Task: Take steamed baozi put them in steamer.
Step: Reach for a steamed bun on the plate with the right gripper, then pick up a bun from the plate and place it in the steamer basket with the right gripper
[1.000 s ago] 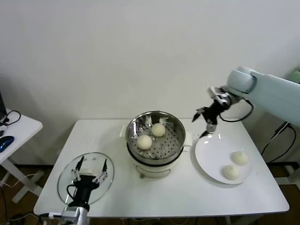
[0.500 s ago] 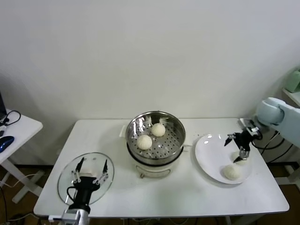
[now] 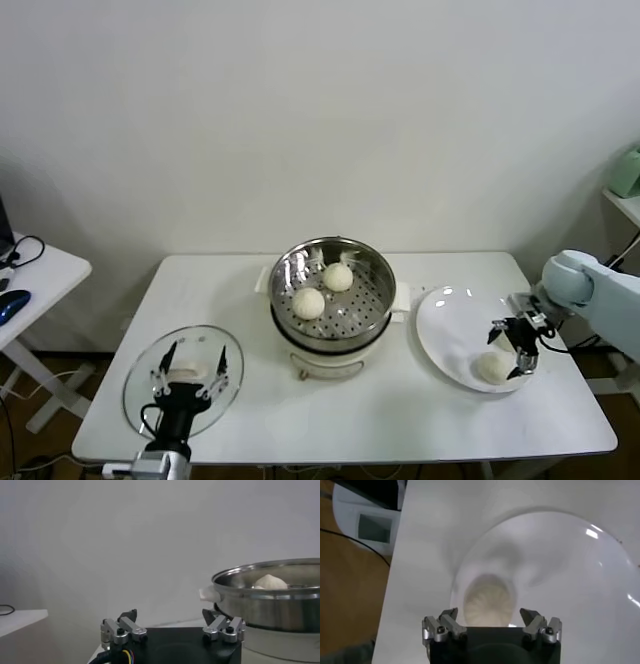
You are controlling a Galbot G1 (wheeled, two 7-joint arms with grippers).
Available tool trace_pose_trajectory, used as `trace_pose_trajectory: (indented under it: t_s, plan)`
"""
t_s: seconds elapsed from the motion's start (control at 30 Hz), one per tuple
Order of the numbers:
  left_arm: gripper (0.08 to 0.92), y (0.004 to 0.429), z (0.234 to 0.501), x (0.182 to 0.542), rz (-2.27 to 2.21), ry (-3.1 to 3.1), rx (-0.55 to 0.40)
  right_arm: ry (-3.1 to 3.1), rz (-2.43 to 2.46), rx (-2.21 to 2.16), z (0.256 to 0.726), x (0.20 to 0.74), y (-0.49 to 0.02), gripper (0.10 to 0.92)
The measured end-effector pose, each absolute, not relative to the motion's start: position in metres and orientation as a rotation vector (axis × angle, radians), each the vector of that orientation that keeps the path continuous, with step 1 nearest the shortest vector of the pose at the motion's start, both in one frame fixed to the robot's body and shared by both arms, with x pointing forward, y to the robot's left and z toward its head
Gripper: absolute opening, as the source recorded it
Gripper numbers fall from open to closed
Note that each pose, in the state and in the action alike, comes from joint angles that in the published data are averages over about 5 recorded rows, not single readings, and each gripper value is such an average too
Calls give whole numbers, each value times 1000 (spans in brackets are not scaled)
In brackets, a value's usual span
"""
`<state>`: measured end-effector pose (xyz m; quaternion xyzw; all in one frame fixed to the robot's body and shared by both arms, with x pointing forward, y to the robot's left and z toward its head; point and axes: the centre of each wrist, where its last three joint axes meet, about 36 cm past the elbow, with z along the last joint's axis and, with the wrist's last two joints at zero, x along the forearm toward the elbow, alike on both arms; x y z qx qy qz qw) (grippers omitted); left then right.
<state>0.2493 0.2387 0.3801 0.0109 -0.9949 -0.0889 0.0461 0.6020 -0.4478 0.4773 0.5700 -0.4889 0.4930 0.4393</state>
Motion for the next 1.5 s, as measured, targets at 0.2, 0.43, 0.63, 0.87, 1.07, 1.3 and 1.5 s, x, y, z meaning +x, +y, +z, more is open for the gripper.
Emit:
trace_pose_trajectory:
  t_s: [0.2,0.43,0.63,0.87,1.07,1.3,1.5]
  plan:
    - [823,239,379,248,-270,-3033,36,-1203,1227,1419,464,603,-443,823]
    - [823,239,378,248,-267,-3033,37,-1191,1229,1420,455,603,-440,822]
    - [823,239,378,248,-264,-3033,40,-1195,1229,1419,453,604,-440,764]
    - [823,238,377,248,-260,-3032,40,-1198,1231,1420,453,603,-441,712]
    - [823,238,377,248,-260,-3033,40,-1212,1243,1432,462,606,-438,703]
    - [823,237,378,250,-259,-3036,39,-1212,1320,1478,494,620,-423,696]
    - [823,235,379,249,-262,-3037,29,-1161,1501,1539,558,642,-393,695]
